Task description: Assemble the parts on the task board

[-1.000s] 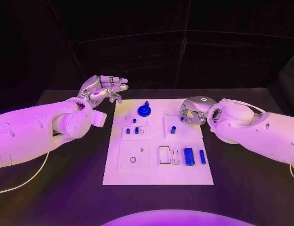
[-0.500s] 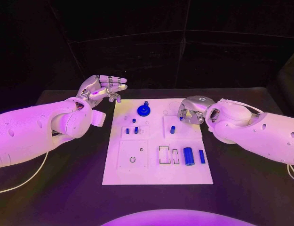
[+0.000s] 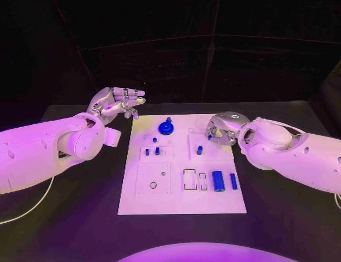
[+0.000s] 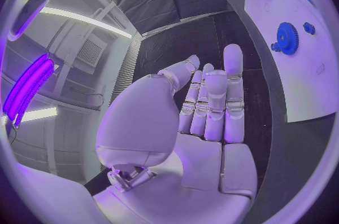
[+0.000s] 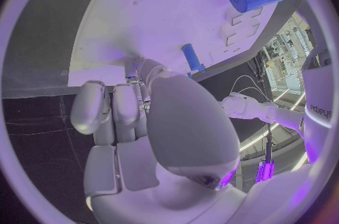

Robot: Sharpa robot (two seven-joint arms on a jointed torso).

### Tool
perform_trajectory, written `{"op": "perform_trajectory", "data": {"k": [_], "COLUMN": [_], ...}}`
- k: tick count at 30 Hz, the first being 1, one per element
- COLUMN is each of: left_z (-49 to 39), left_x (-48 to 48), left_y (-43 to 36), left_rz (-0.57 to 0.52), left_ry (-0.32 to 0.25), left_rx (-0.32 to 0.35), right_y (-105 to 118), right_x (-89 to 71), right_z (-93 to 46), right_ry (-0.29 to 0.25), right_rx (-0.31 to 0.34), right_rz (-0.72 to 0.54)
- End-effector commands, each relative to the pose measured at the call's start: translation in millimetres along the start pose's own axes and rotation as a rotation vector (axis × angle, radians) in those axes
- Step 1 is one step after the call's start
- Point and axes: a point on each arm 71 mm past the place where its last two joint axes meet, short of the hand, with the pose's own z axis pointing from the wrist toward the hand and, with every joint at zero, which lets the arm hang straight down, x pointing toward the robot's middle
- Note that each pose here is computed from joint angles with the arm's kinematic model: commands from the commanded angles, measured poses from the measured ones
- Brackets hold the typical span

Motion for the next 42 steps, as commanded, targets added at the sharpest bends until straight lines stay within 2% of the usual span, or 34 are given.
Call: {"op": "perform_trajectory", "data": {"k": [1, 7, 16, 25, 34, 42], "left_z": [0.4, 0.8, 0.9, 2.0, 6.8, 10.8], "left_x": [-0.9, -3.2, -5.3, -2.9, 6.5, 14.2], "left_y": [-1.2, -0.7, -0.3, -0.1, 0.6, 1.1], "left_rz": [-0.006, -0.003, 0.0, -0.003, -0.011, -0.015], "left_ry": [0.0, -0.006, -0.011, -0.004, 0.016, 0.03], "left_rx": [0.006, 0.004, 0.0, -0.002, -0.006, -0.008], "right_y": [1.3, 1.6, 5.5, 38.2, 81.0, 114.0], "right_x": [-6.3, -10.7, -19.9, -31.9, -33.8, -23.7], "right_z": [-2.2, -9.5, -24.6, -37.4, -29.6, -19.5], "right_ry": [-0.066, -0.096, -0.114, -0.139, -0.136, -0.091], "right_rx": [-0.001, -0.003, -0.011, -0.094, -0.204, -0.278], "right_rz": [0.004, 0.022, 0.054, 0.106, 0.145, 0.155]}}
